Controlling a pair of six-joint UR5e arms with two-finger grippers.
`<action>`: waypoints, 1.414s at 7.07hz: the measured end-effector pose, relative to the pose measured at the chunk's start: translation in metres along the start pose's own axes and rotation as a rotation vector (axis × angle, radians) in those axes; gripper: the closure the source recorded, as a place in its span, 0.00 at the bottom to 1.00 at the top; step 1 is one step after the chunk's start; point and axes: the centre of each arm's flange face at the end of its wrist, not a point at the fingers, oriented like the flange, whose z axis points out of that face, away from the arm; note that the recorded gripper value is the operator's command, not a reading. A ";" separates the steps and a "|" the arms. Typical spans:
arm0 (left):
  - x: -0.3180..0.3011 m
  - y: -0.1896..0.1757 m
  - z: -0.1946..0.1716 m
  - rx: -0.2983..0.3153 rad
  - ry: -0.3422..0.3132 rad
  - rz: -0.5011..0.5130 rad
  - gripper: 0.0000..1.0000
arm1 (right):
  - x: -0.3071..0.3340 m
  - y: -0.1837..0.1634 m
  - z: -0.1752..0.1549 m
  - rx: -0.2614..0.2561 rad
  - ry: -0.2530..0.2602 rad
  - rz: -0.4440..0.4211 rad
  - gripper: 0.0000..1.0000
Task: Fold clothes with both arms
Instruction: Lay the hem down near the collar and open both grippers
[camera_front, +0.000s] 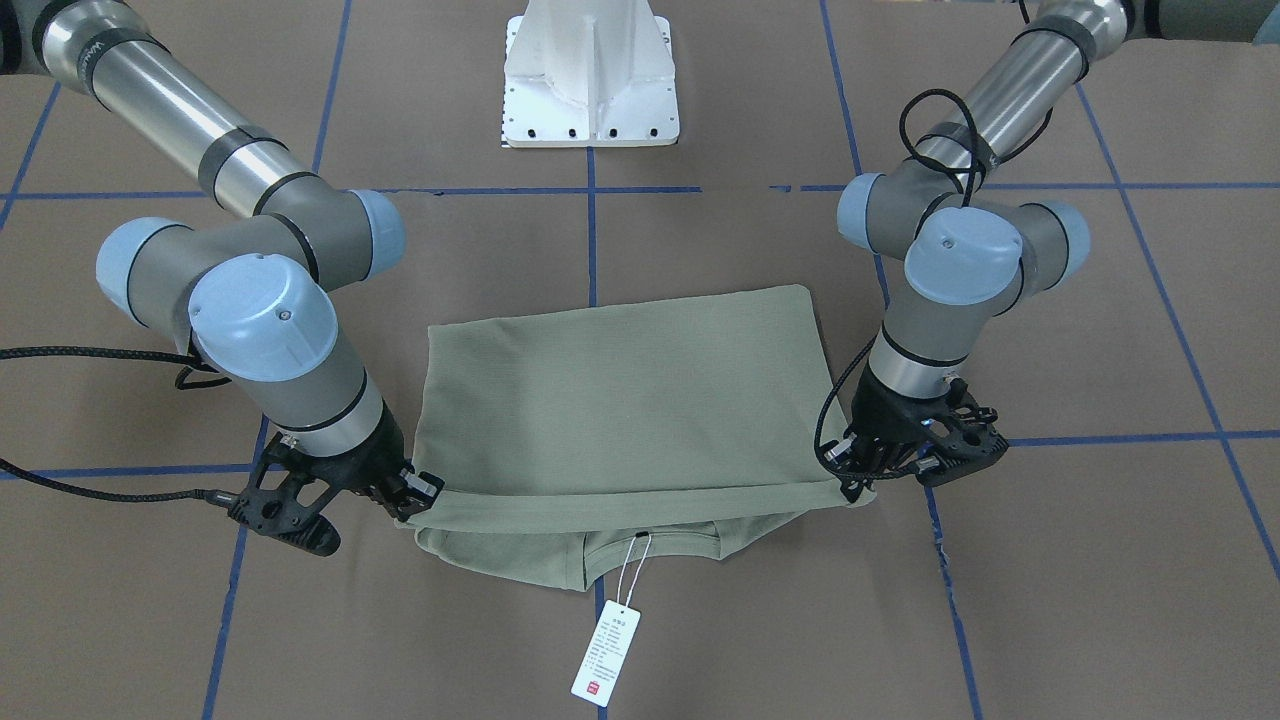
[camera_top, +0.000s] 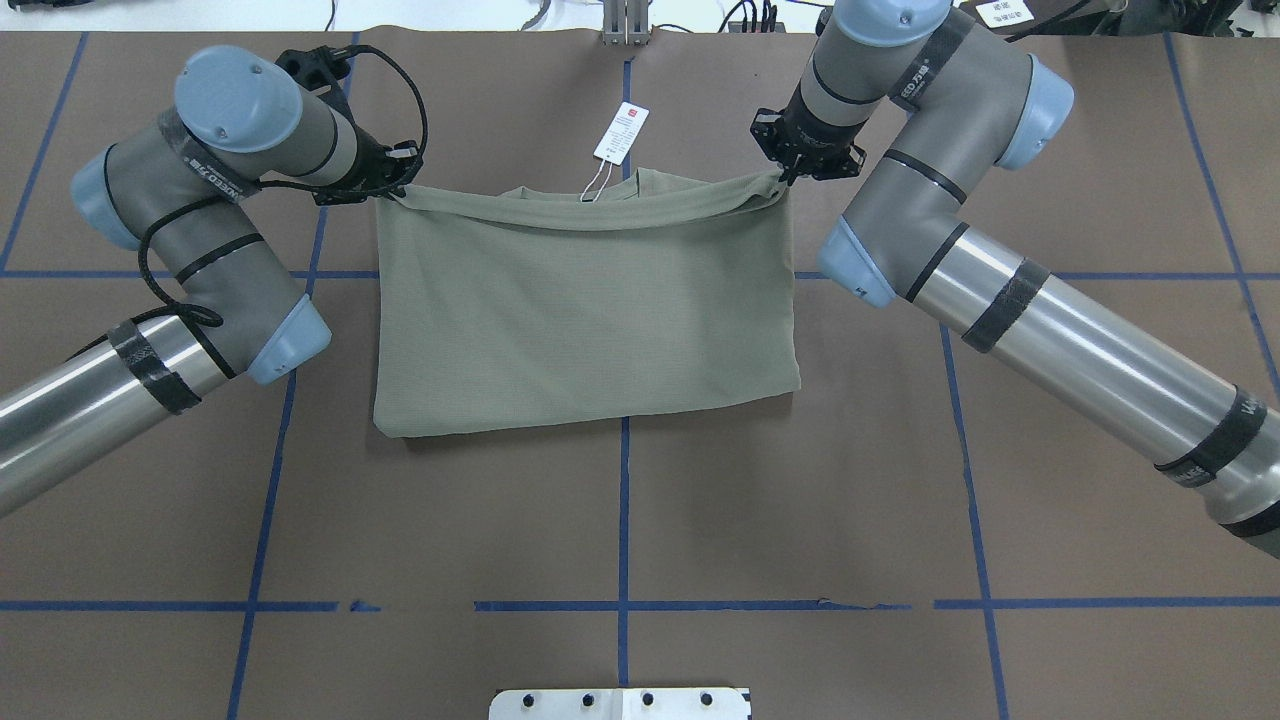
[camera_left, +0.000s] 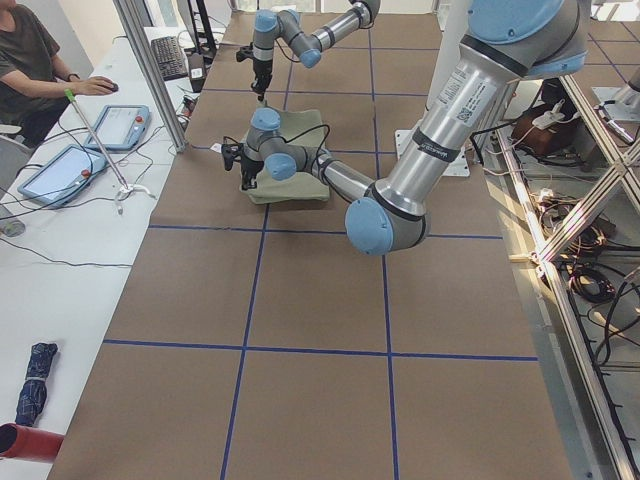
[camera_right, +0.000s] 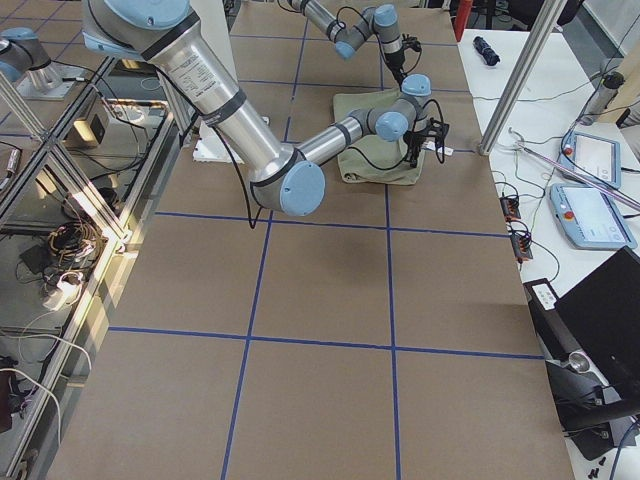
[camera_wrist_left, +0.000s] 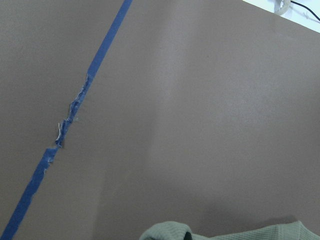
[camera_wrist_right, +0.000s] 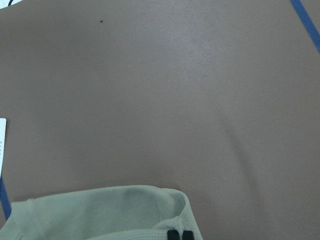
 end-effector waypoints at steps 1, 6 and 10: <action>0.002 0.000 -0.001 0.000 0.004 -0.001 0.04 | -0.001 0.001 0.000 -0.001 -0.001 -0.002 0.01; 0.005 0.002 -0.006 0.002 0.026 0.010 0.00 | 0.012 0.039 -0.013 -0.027 -0.048 -0.042 0.00; 0.014 0.007 -0.026 0.008 0.063 0.013 0.00 | 0.102 0.197 0.007 -0.089 -0.032 -0.136 0.09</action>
